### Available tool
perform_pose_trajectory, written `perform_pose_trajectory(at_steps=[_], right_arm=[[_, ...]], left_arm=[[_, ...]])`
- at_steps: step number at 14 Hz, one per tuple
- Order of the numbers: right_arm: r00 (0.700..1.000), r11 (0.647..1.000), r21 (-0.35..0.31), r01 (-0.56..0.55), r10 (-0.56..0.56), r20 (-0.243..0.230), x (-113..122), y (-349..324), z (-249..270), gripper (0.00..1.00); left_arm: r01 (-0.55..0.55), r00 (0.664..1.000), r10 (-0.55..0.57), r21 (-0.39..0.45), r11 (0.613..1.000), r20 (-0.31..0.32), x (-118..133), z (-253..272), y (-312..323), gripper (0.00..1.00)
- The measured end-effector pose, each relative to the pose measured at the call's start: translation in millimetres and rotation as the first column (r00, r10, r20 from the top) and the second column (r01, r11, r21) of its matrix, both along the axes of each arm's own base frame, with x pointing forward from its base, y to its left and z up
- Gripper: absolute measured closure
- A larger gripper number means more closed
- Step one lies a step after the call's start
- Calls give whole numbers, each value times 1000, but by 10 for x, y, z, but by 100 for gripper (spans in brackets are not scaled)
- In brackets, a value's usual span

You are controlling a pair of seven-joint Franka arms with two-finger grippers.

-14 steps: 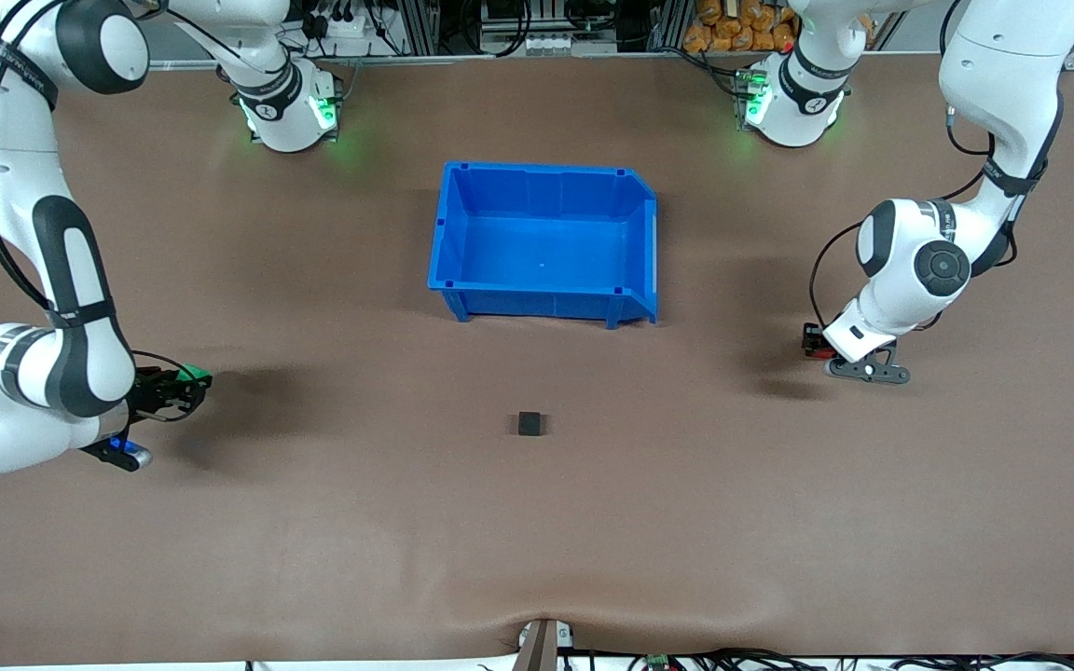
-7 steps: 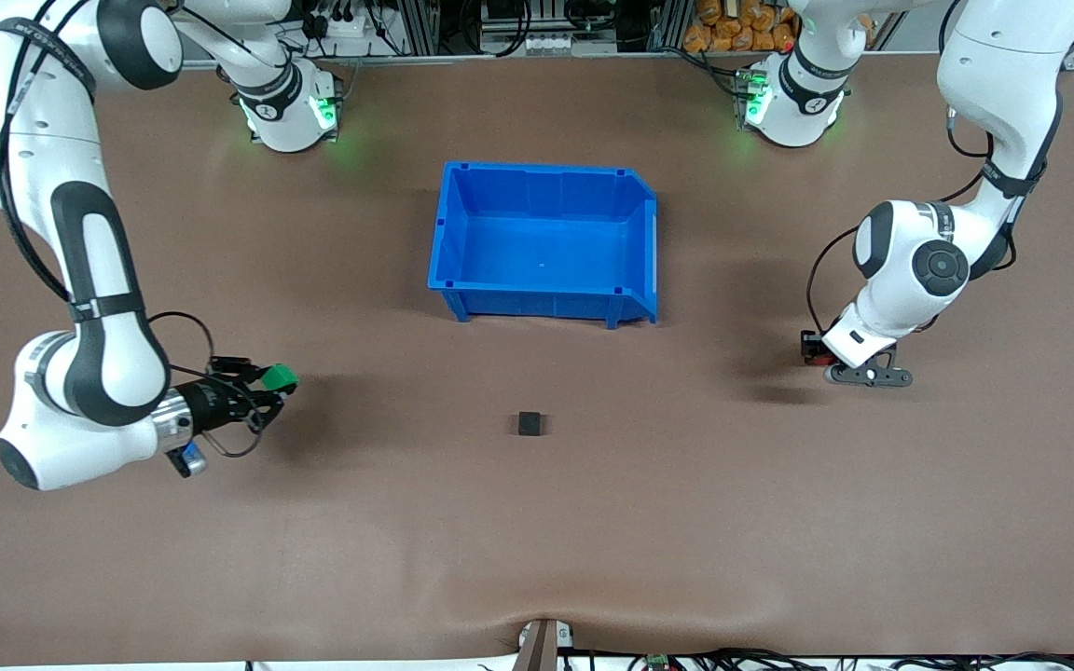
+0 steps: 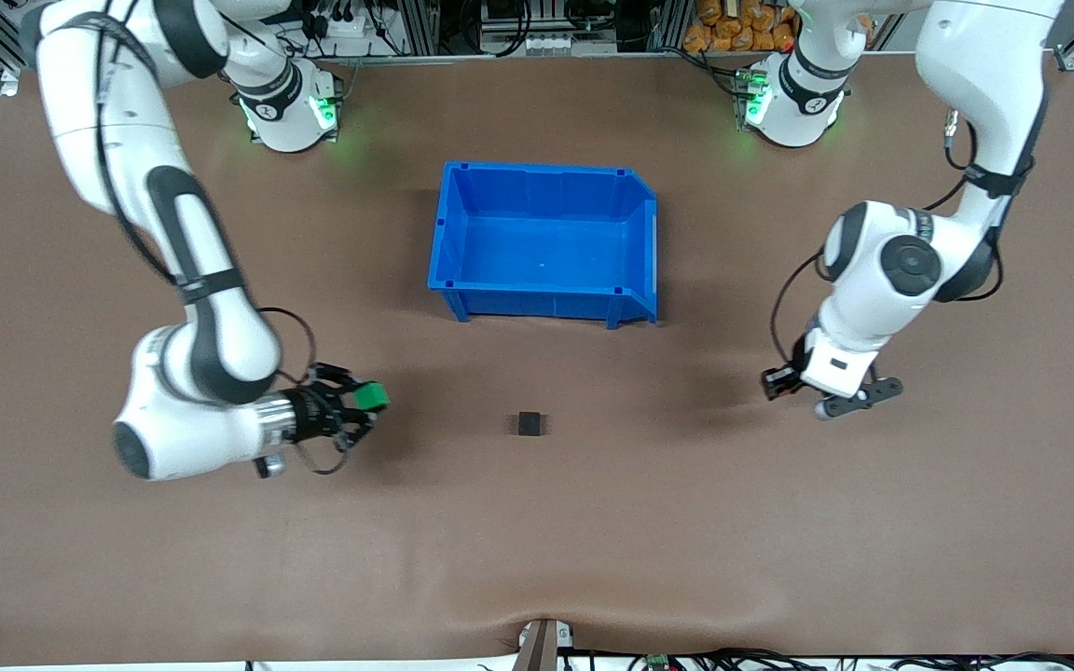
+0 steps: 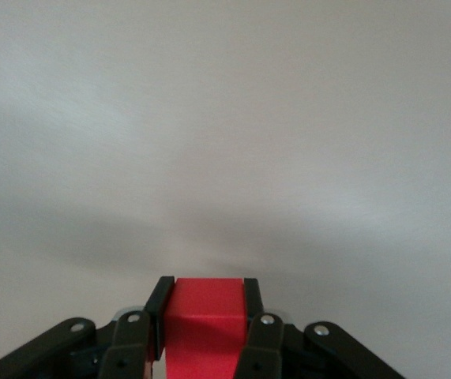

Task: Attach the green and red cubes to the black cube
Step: 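Carry the green cube with the right gripper while the left gripper carries the red cube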

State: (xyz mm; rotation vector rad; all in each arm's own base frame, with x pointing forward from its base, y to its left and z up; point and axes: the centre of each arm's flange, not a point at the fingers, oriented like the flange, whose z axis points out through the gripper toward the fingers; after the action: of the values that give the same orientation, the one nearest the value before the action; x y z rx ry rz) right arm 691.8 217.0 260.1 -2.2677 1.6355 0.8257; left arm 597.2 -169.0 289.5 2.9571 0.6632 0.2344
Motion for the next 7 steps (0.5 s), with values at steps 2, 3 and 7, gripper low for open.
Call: perform_pose_trajectory(at_steps=[2, 3, 7], right_arm=[[997, 997, -14, 81, -81, 17, -33, 402, -25, 60], [993, 993, -19, 117, -117, 25, -50, 545, -62, 60], [973, 973, -50, 227, -225, 49, -153, 988, -323, 60]], left_arm=[[-142, 990, 142, -34, 989, -18, 85, 106, -356, 61], [-219, 975, 218, -49, 974, -34, 152, 127, -502, 61], [-529, 849, 520, -133, 838, -98, 483, -30, -1132, 61]])
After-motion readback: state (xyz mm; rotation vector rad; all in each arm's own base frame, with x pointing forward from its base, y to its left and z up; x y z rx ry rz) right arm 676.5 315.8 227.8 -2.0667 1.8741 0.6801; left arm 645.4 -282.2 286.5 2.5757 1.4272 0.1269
